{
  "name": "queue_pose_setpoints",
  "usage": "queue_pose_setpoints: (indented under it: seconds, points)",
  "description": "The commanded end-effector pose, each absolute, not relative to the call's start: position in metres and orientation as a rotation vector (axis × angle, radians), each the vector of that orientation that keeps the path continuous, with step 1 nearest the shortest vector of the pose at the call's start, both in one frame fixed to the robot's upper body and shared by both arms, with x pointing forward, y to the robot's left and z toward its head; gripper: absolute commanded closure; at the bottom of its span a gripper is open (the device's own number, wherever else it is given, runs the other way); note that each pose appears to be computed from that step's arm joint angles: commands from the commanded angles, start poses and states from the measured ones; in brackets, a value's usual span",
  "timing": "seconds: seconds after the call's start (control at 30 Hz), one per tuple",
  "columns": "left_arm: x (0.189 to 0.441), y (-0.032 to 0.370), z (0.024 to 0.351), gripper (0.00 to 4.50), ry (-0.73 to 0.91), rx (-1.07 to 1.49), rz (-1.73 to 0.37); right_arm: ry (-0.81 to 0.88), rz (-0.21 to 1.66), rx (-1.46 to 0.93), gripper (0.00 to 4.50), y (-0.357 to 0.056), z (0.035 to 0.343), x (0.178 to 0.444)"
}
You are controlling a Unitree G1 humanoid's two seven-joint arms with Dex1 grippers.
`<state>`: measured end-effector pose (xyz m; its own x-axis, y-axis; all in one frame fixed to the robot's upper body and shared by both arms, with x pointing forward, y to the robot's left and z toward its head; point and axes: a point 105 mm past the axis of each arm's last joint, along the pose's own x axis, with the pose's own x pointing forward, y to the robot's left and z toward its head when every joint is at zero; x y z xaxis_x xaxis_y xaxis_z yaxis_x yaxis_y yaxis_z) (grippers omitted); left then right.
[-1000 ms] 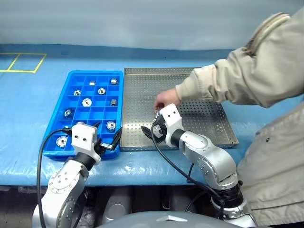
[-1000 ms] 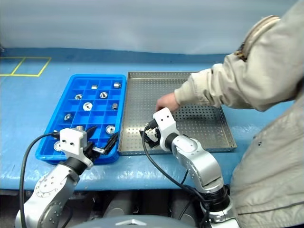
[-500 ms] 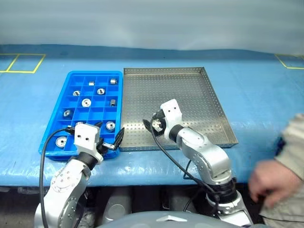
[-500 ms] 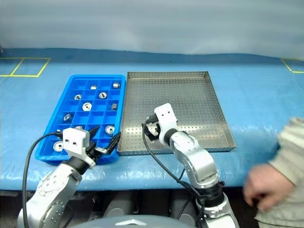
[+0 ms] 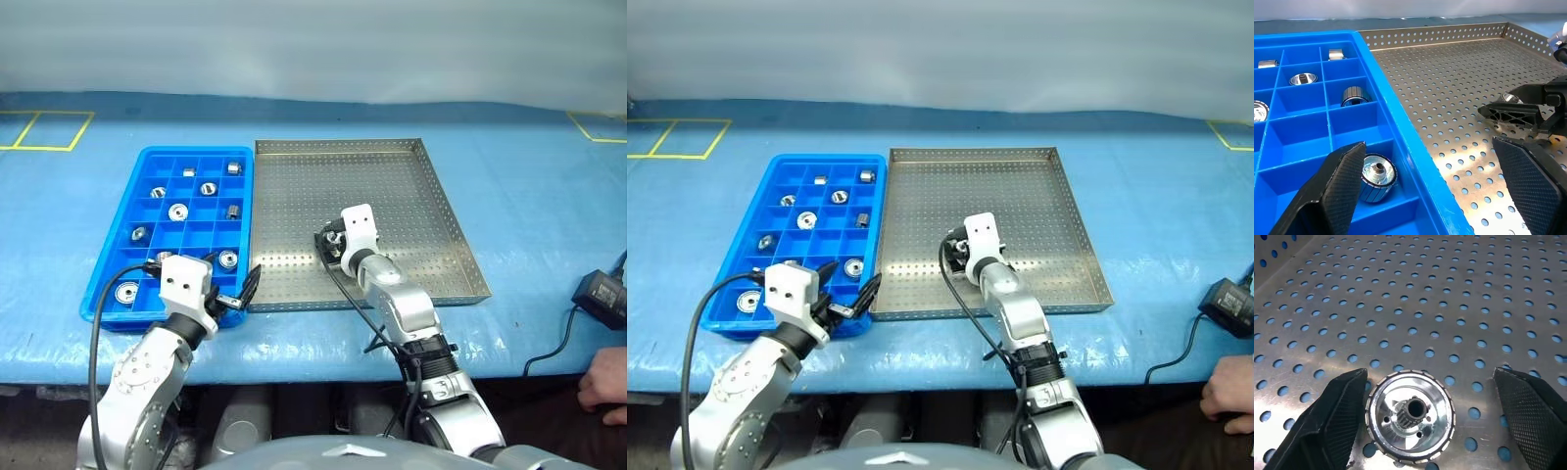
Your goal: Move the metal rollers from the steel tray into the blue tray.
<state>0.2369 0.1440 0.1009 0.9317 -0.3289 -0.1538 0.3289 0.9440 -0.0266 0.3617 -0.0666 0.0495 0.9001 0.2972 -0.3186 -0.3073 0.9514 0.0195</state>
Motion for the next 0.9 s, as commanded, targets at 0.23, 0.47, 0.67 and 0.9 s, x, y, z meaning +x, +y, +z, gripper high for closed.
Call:
queue_pose_setpoints:
  seconds: [0.23, 0.47, 0.67, 0.9]
  points:
    - [0.234, 0.144, 0.113, 0.00, 0.101, 0.004, -0.295, 0.284, 0.419, -0.002, 2.73, -0.041, 0.060, 0.350]
    - [0.232, 0.177, 0.127, 0.00, 0.015, 0.020, -0.053, 0.124, 0.593, -0.064, 2.73, 0.002, 0.128, 0.359]
    - [0.214, 0.195, 0.128, 0.00, 0.017, 0.038, 0.071, 0.053, 0.754, -0.084, 2.73, 0.046, 0.159, 0.356]
    - [0.194, 0.202, 0.123, 0.00, 0.044, 0.037, 0.162, 0.073, 0.868, -0.093, 2.73, 0.083, 0.151, 0.353]
